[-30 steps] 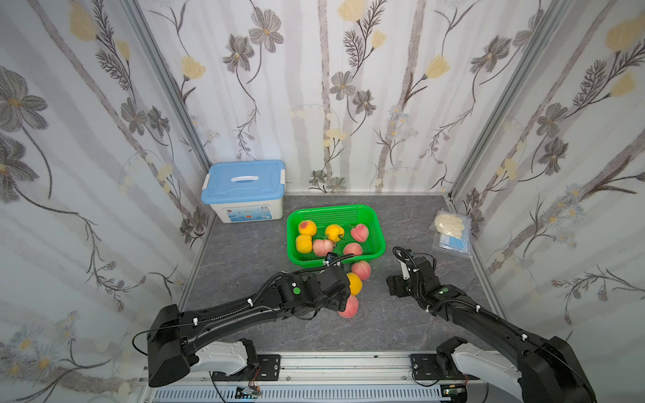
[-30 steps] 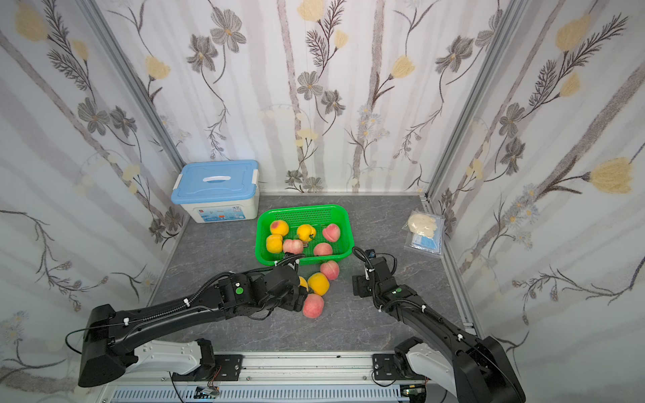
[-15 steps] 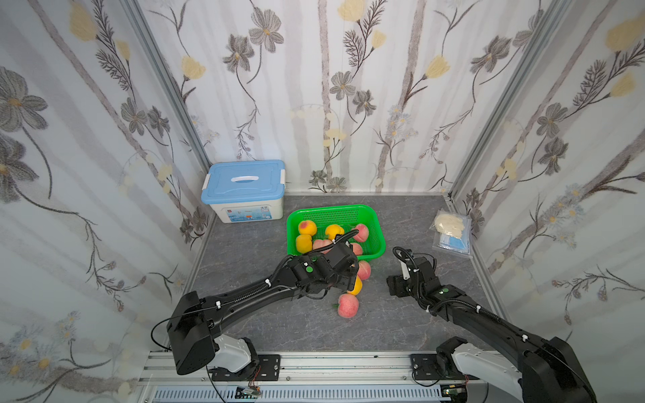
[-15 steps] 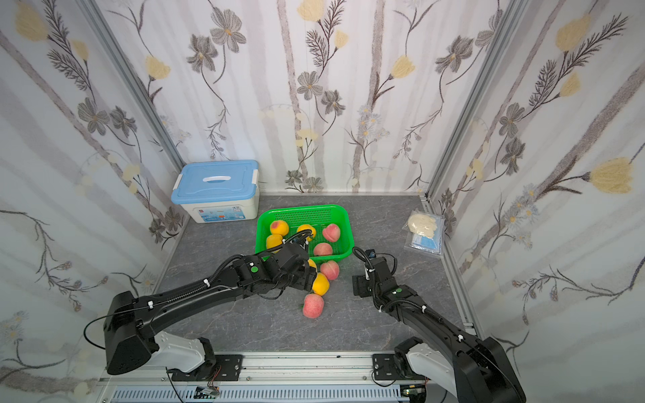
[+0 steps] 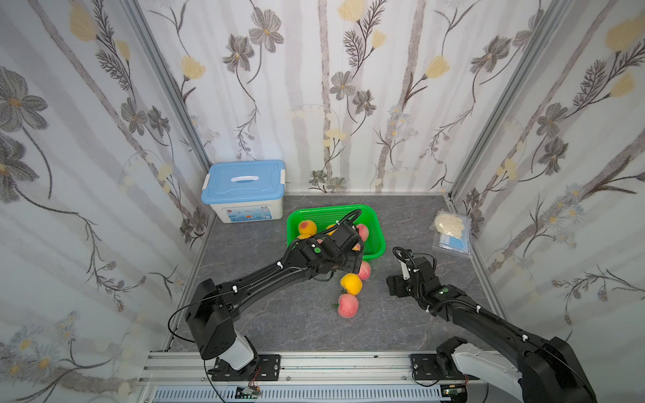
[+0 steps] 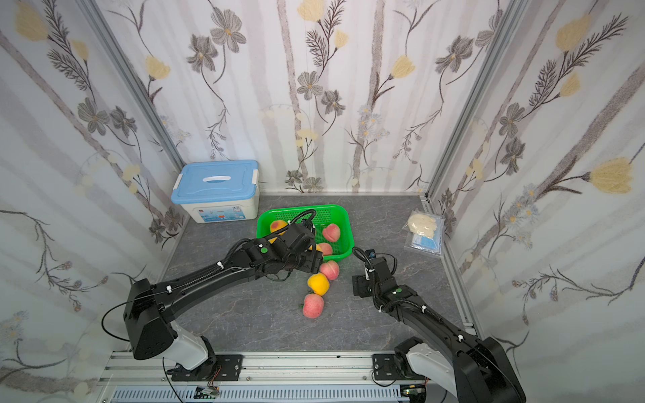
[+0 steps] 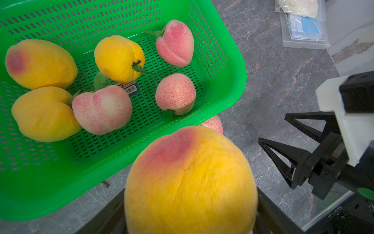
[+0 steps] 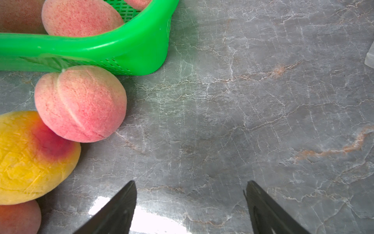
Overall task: Put the peaches into the basket
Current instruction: Place the peach in the basket.
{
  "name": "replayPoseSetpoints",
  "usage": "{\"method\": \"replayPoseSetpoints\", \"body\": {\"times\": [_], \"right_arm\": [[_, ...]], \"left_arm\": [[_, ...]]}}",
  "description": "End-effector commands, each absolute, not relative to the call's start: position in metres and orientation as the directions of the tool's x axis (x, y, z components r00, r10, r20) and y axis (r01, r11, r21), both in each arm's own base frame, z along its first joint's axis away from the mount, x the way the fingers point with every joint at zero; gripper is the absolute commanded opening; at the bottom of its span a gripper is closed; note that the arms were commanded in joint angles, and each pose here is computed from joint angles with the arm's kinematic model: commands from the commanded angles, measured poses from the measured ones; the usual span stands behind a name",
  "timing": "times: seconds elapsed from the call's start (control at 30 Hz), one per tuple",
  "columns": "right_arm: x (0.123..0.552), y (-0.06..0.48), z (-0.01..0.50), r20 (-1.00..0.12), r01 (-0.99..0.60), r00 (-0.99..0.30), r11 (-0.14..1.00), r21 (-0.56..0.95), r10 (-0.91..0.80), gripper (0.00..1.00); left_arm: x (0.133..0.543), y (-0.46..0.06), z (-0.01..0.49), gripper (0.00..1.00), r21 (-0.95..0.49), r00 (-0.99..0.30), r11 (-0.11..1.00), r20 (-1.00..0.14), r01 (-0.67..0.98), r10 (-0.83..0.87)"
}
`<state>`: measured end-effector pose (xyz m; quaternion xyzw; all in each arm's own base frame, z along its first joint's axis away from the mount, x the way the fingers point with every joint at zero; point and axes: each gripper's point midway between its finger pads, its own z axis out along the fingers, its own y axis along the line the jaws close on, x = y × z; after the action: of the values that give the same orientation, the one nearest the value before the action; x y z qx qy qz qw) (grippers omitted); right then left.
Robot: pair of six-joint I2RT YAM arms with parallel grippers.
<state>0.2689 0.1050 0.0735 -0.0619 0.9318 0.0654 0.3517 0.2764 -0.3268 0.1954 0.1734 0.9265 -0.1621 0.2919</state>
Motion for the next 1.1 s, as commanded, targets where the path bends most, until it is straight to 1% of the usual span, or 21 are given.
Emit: {"method": "replayPoseSetpoints", "body": {"times": [0.0, 0.1, 0.13, 0.3, 0.8, 1.07], "right_arm": [[0.273, 0.105, 0.078, -0.680, -0.150, -0.731, 0.986, 0.079, -0.057, 0.85], [0.273, 0.104, 0.078, -0.680, -0.149, -0.731, 0.986, 0.078, -0.057, 0.85], [0.273, 0.104, 0.078, -0.681, -0.148, -0.730, 0.986, 0.078, -0.056, 0.85], [0.274, 0.105, 0.078, -0.681, -0.149, -0.730, 0.986, 0.078, -0.057, 0.85], [0.274, 0.106, 0.076, -0.673, -0.150, -0.737, 0.986, 0.077, -0.060, 0.86], [0.274, 0.106, 0.076, -0.674, -0.154, -0.736, 0.985, 0.078, -0.061, 0.86]], "left_arm": [[0.281, -0.334, 0.199, 0.84, -0.195, -0.760, 0.876, -0.600, 0.442, 0.250], [0.285, -0.335, 0.193, 0.84, -0.186, -0.767, 0.879, -0.587, 0.440, 0.260], [0.290, -0.341, 0.204, 0.84, -0.195, -0.756, 0.873, -0.604, 0.446, 0.251], [0.303, -0.348, 0.205, 0.84, -0.192, -0.755, 0.872, -0.603, 0.450, 0.256], [0.335, -0.365, 0.182, 0.85, -0.184, -0.775, 0.873, -0.565, 0.452, 0.282], [0.367, -0.366, 0.170, 0.85, -0.178, -0.792, 0.883, -0.543, 0.434, 0.280]]}}
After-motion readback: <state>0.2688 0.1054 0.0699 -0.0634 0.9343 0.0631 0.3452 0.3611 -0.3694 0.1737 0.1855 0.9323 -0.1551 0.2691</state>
